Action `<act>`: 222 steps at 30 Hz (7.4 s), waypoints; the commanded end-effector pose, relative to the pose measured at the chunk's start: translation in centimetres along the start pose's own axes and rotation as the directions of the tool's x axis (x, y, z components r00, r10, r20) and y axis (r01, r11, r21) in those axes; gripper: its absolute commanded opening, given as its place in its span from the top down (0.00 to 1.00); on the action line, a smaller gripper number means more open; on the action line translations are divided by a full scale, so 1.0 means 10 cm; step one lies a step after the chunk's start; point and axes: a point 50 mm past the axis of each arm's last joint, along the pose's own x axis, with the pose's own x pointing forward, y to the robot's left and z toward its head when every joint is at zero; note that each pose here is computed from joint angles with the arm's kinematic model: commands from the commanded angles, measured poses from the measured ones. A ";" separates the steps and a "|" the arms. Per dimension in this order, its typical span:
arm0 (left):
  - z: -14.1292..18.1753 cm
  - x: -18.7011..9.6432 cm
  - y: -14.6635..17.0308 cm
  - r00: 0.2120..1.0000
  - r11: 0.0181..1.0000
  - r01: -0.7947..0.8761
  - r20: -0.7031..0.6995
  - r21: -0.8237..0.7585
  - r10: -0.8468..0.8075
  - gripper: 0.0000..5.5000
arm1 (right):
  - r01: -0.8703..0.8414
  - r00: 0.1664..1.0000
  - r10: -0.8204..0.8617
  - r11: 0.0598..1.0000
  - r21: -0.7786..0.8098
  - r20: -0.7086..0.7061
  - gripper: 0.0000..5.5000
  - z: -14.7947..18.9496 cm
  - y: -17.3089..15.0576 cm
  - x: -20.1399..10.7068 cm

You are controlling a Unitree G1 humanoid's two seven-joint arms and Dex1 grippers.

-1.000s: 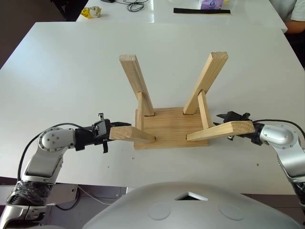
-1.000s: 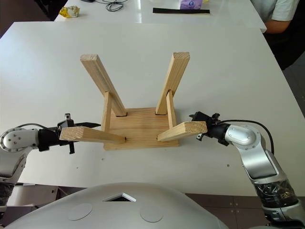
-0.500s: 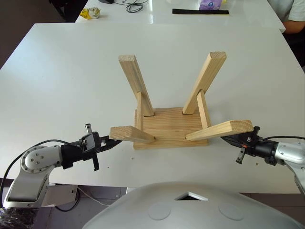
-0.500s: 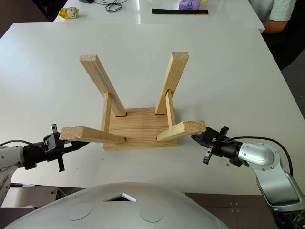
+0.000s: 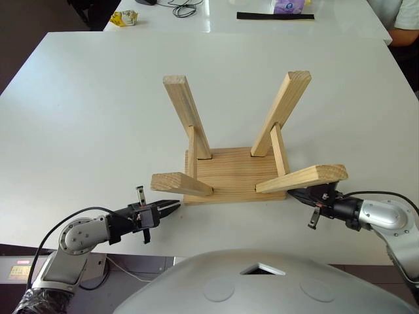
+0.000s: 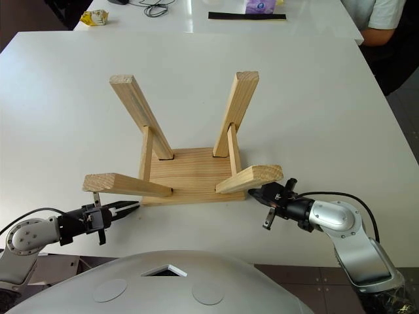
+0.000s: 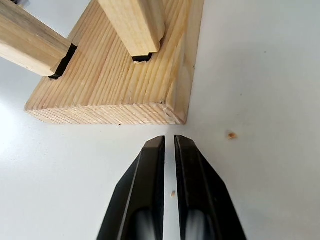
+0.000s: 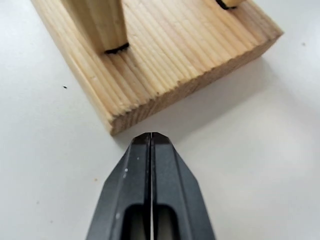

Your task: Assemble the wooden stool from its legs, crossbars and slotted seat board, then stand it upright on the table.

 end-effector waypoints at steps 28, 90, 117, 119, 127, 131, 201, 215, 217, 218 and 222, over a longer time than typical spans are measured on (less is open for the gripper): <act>0.51 -0.14 0.16 0.993 0.991 0.046 0.118 -0.123 -0.031 0.93 | 0.007 0.997 0.002 0.994 -0.112 0.077 0.99 0.56 0.01 -0.43; 0.67 -0.15 0.17 0.990 0.964 0.030 0.141 -0.265 0.008 0.93 | -0.030 0.977 0.030 1.000 -0.002 0.209 0.84 0.79 0.17 -0.45; 0.59 -0.36 0.33 0.994 0.951 0.112 0.034 -0.287 -0.107 0.90 | -0.080 0.993 0.074 0.995 0.061 0.095 0.75 0.51 -0.05 -0.59; 0.47 -0.39 0.32 0.991 0.958 0.128 -0.007 -0.255 -0.134 0.86 | -0.081 0.995 0.076 0.994 0.069 0.066 0.70 0.39 -0.09 -0.59; 0.05 -0.40 0.30 0.980 0.978 0.165 -0.095 -0.124 -0.178 0.77 | -0.065 0.998 0.065 0.997 0.032 0.019 0.61 0.10 -0.24 -0.41; 0.01 -0.22 0.38 0.993 0.992 0.111 -0.030 -0.052 -0.112 0.77 | -0.085 0.996 0.085 0.996 -0.008 0.012 0.61 0.07 -0.22 -0.22; -0.10 0.38 0.48 0.986 0.982 0.146 0.098 -0.122 -0.135 0.70 | -0.238 0.969 0.247 0.955 -0.175 0.032 0.65 0.20 -0.24 0.21; 0.23 0.25 0.57 0.982 0.975 0.123 0.164 -0.187 -0.092 0.70 | -0.333 0.940 0.336 0.941 -0.064 0.051 0.75 0.34 -0.07 -0.06; 0.34 0.16 0.59 0.986 0.965 0.116 0.145 -0.236 -0.083 0.70 | -0.329 0.943 0.329 0.944 -0.010 0.048 0.75 0.41 -0.07 -0.16; 0.42 0.10 0.60 0.987 0.957 0.114 0.143 -0.267 -0.078 0.70 | -0.327 0.944 0.325 0.945 0.013 0.057 0.75 0.47 -0.09 -0.22; 0.69 -0.07 0.61 0.984 0.881 0.173 0.113 -0.441 -0.137 0.70 | -0.321 0.945 0.310 0.941 0.110 0.106 0.75 0.66 -0.11 -0.44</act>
